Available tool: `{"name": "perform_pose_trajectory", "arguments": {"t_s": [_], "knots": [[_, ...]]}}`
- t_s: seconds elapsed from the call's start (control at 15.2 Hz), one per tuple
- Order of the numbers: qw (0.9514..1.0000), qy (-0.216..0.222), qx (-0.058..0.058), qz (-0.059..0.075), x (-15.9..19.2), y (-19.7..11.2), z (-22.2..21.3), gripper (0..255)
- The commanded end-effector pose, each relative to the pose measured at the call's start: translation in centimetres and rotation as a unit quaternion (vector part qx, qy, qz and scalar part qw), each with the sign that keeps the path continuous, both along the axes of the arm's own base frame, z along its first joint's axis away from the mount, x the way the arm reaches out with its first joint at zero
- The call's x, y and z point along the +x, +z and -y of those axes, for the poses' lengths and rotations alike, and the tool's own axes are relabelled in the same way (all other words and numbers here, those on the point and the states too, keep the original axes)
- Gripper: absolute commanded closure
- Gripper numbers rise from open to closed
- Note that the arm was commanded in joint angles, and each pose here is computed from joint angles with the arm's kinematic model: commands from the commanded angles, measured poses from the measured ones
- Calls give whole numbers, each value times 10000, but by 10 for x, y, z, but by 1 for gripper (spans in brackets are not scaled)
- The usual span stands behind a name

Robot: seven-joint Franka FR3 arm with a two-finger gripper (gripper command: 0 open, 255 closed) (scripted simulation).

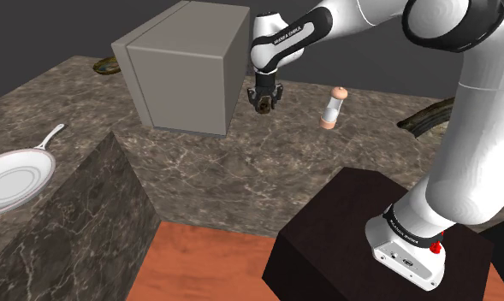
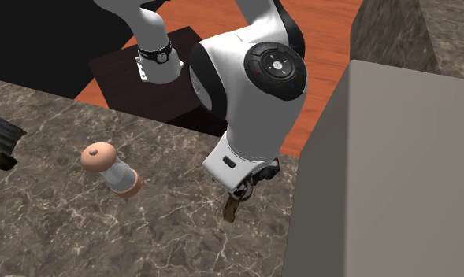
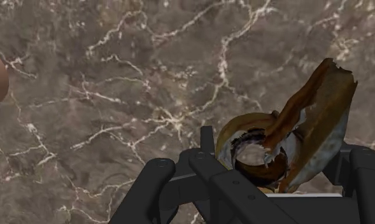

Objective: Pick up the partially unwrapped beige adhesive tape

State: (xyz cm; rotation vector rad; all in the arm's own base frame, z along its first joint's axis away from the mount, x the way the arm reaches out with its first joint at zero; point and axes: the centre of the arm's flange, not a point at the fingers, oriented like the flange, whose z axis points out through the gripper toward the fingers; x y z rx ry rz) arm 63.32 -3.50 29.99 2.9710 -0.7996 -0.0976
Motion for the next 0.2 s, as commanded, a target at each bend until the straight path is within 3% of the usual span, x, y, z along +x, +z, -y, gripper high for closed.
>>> {"name": "perform_pose_trajectory", "arguments": {"t_s": [0.0,0.13], "knots": [[10000,0,0,-2,0,11,-1,255],[10000,0,0,-2,0,12,-1,255]]}}
